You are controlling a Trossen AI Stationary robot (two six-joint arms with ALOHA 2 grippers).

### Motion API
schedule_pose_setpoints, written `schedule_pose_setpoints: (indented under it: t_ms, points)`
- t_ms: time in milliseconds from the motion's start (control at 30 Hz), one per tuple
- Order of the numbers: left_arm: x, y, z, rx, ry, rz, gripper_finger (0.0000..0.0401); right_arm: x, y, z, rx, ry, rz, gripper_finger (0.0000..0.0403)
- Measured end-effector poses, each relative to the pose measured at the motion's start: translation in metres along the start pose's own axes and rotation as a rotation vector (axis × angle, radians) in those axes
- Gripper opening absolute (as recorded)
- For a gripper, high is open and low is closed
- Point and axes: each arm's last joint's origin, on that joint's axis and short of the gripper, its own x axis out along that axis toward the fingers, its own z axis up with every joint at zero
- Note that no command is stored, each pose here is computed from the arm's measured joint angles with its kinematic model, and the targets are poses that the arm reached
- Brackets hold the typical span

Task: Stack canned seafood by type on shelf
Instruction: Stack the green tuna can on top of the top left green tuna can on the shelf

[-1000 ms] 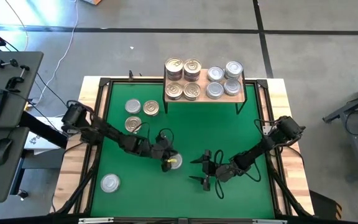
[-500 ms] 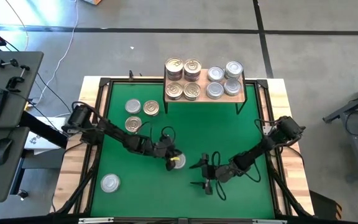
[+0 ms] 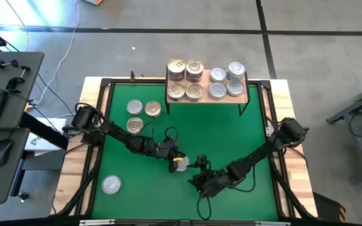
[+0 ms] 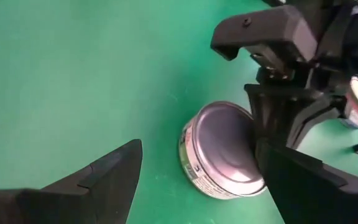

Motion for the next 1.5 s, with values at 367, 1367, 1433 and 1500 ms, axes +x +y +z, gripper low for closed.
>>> schedule_pose_setpoints:
  t_ms: [367,1367,1433,1500]
  points:
    - [-0.035,-0.023,0.017,0.080,-0.057,-0.027,0.0000,-0.003,0.003,0.000,0.035,-0.005,-0.058,0.0309]
    - [-0.055,-0.029,-0.019,0.038,0.065,0.069,0.0000,0.002,0.004,-0.003,0.063,0.007,0.031,0.0309]
    - [-0.055,-0.029,-0.020,0.043,0.041,0.049,0.0000,0.007,0.005,-0.006,0.042,0.022,0.029,0.0309]
    - [-0.055,-0.028,-0.020,0.052,0.023,0.033,0.0000,0.013,0.006,-0.010,0.018,0.027,0.022,0.0309]
